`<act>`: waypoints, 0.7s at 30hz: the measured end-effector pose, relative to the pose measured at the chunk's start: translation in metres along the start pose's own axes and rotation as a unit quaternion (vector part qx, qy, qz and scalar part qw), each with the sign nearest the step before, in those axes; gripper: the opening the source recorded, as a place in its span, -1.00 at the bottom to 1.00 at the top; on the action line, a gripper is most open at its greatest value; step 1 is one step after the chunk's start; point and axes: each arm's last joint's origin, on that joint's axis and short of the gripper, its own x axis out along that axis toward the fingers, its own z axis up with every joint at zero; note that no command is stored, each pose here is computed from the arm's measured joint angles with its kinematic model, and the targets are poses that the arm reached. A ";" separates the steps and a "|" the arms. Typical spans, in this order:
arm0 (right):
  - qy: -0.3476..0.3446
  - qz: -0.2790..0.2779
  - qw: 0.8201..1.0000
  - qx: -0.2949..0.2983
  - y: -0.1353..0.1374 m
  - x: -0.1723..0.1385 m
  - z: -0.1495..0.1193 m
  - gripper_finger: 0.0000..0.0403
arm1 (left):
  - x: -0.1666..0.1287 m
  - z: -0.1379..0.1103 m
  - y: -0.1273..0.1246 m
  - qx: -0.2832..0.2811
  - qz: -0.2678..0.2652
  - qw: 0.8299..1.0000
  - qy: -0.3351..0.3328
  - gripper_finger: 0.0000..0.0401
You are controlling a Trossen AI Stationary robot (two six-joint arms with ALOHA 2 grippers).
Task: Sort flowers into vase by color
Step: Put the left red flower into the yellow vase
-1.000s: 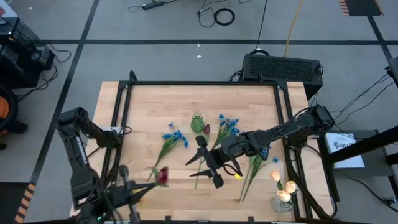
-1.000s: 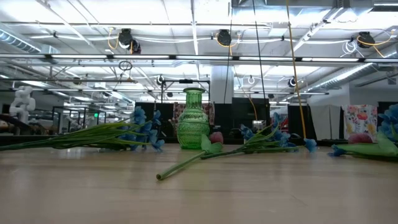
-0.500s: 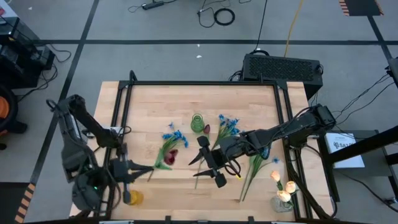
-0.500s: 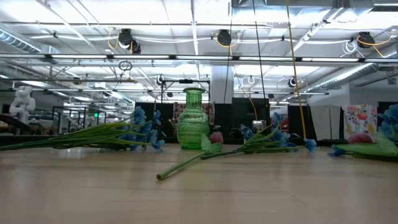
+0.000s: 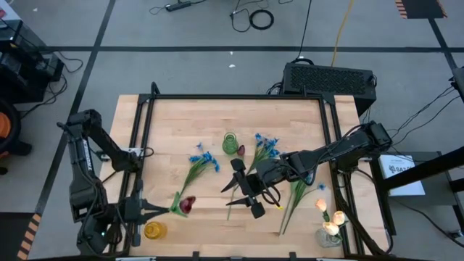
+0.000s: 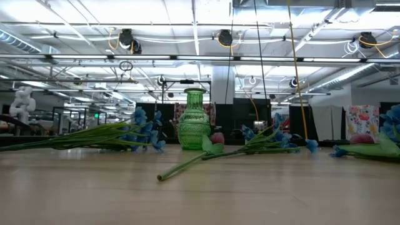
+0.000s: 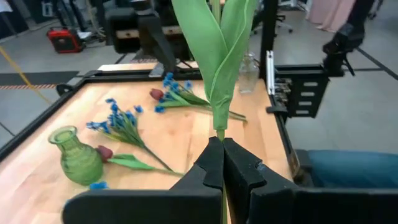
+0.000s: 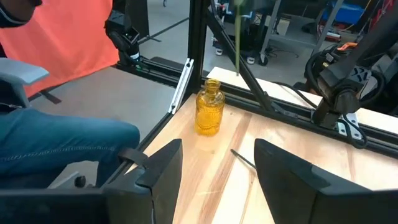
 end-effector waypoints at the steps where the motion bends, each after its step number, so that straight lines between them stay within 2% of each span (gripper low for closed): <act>1: 0.000 0.000 1.000 0.001 0.000 0.000 0.000 -0.05 | -0.001 -0.002 -0.001 0.002 -0.003 1.000 0.000 -1.00; 5: 0.000 0.000 1.000 0.001 0.000 0.000 0.000 -0.05 | -0.003 -0.006 -0.003 0.000 -0.022 1.000 0.009 -1.00; 13: -0.001 0.000 1.000 -0.001 0.000 0.000 0.000 -0.05 | -0.008 0.000 -0.013 0.010 -0.099 0.995 0.027 -1.00; 17: -0.001 0.000 1.000 -0.002 0.000 0.000 0.000 -0.05 | -0.008 0.001 -0.014 0.007 -0.099 0.995 0.019 -1.00; 21: 0.000 0.000 1.000 0.000 0.000 0.000 0.000 -0.05 | -0.010 0.002 -0.014 -0.018 -0.064 0.998 -0.010 -1.00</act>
